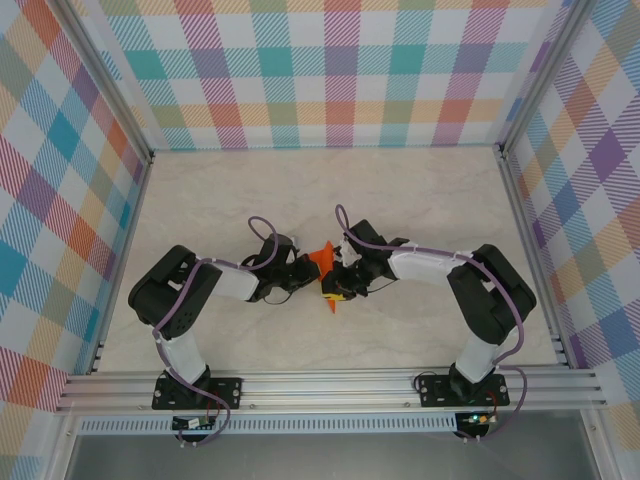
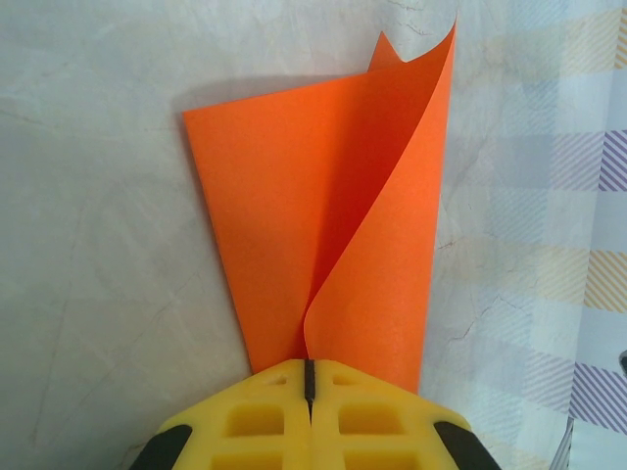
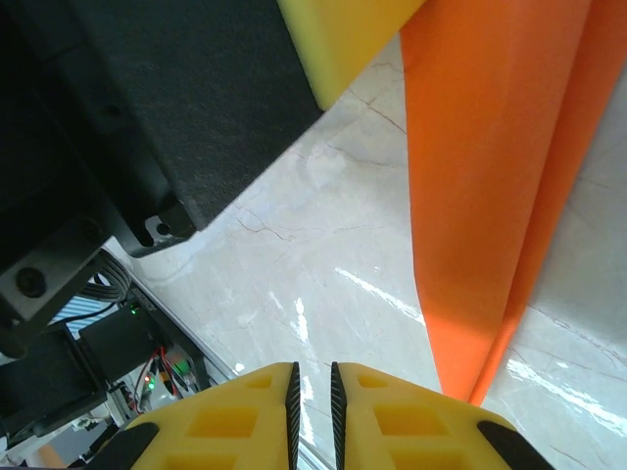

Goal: Fold a paper plane with a square sheet of paper (fold left side to right side)
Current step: Fold the wing for the fifth time at the center of the table.

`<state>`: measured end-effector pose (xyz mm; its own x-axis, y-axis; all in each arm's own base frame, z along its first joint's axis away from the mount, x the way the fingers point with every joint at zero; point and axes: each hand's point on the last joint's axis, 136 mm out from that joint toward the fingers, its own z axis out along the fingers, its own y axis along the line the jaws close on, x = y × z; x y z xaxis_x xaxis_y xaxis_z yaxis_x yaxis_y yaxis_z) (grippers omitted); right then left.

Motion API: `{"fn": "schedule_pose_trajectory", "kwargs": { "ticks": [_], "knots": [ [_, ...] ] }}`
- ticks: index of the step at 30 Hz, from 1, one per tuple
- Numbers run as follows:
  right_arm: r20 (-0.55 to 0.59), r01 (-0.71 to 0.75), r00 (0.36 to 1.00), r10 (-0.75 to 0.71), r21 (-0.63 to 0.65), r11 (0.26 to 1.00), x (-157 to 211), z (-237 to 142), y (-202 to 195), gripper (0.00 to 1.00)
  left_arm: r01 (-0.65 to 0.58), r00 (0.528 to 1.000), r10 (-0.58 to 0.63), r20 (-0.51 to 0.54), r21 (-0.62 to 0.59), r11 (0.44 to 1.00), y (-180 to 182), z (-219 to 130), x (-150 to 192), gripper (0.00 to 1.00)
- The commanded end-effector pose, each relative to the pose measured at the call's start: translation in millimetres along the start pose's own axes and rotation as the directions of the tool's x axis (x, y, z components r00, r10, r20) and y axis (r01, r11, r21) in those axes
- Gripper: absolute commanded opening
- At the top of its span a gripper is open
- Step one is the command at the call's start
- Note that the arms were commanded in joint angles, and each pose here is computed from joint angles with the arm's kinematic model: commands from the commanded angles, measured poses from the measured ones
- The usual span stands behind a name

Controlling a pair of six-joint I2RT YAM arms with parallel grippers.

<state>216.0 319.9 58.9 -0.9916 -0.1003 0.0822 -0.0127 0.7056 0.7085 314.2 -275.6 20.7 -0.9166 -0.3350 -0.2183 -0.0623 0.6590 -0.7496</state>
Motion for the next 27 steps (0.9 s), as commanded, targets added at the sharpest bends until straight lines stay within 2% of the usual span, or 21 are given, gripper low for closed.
{"fn": "schedule_pose_trajectory", "kwargs": {
  "ticks": [1, 27],
  "knots": [
    [-0.058, -0.026, 0.998, 0.026, 0.000, 1.000, 15, 9, -7, 0.18, 0.017, 1.000, -0.018, -0.004, -0.131, 0.991, 37, 12, 8, 0.00],
    [-0.096, -0.088, 0.991, 0.097, 0.097, 0.991, 18, 38, -43, 0.18, 0.013, 1.000, -0.015, -0.011, -0.137, 0.991, 38, 14, 9, 0.00]
  ]
}}
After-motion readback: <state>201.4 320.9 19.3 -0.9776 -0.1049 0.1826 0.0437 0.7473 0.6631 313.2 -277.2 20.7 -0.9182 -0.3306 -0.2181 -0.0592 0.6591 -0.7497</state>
